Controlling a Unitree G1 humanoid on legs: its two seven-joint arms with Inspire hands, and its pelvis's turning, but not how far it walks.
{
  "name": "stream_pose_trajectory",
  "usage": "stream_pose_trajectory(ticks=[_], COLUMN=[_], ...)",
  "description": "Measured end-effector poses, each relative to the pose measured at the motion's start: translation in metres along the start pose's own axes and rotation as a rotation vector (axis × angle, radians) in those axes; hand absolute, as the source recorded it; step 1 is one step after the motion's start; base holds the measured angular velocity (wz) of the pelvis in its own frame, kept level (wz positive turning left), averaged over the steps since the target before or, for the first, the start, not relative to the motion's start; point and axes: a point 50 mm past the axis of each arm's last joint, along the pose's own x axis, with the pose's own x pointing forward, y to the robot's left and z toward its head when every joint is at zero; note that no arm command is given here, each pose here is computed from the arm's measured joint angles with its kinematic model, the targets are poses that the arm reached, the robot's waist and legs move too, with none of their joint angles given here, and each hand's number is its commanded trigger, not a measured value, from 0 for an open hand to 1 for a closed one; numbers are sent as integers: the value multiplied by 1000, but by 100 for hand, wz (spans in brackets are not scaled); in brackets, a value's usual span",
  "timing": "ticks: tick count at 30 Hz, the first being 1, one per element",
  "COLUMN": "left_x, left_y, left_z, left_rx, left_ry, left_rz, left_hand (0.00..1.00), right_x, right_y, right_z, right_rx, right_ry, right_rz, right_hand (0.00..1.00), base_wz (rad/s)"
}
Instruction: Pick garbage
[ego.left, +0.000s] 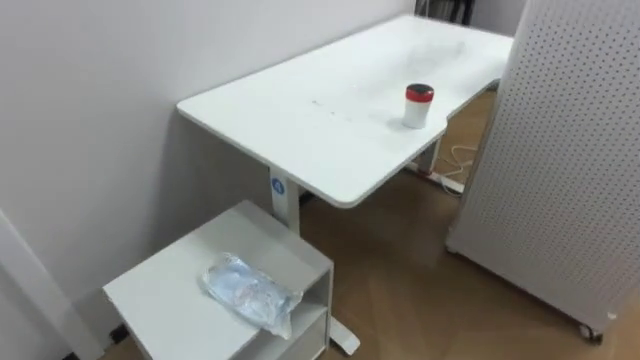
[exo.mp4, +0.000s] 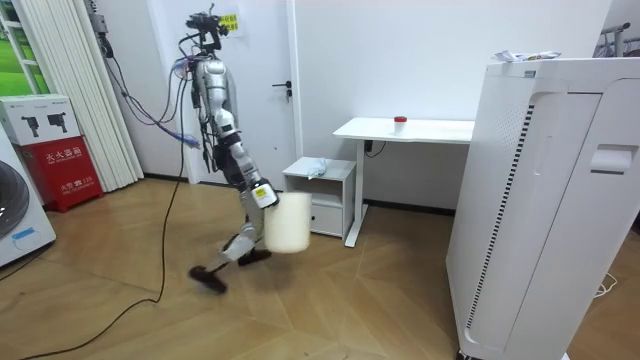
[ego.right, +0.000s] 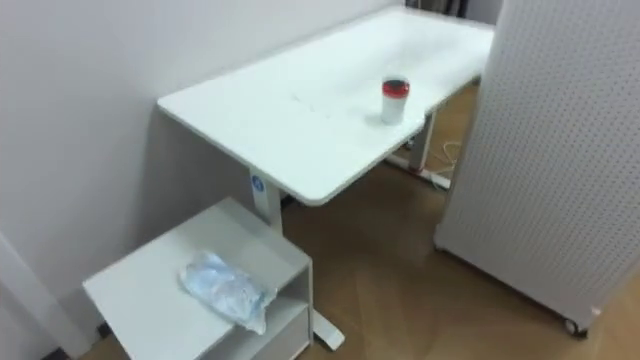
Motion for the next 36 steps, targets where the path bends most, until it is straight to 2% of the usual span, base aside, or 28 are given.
stream_pose_trajectory(ticks=[3,6,9,12,14,16,19,20,22,29,36], left_x=[2,2,0,-1,-5,-16,-26,-28,-42,-42,-51], left_y=[3,-4,-12,-10,-6,2,9,9,7,15,16], left_z=[24,44,54,62,83,125,168,175,211,214,240], left_rx=[-41,-31,-26,-15,-30,-62,-101,-103,-75,-75,-83], left_ry=[-96,-172,-227,-270,-355,-541,-697,-721,-860,-869,-934], left_rz=[37,14,1,39,73,140,201,205,224,338,402], left_hand=[0,0,0,0,0,0,0,0,0,0,0], right_x=[1,1,2,3,4,5,7,7,8,10,9], right_y=[6,7,9,13,15,17,25,26,23,29,13], right_z=[9,11,11,15,18,26,42,43,42,58,72], right_rx=[16,44,10,-37,-62,-98,-148,-151,-131,-157,-93], right_ry=[-44,-67,-78,-106,-108,-127,-162,-162,-146,-157,-199], right_rz=[18,19,22,38,45,58,82,84,63,87,52], right_hand=[100,100,100,100,100,100,100,100,100,100,100], base_wz=[29,70,30,16,20,8,11,65,39,-17,-13])
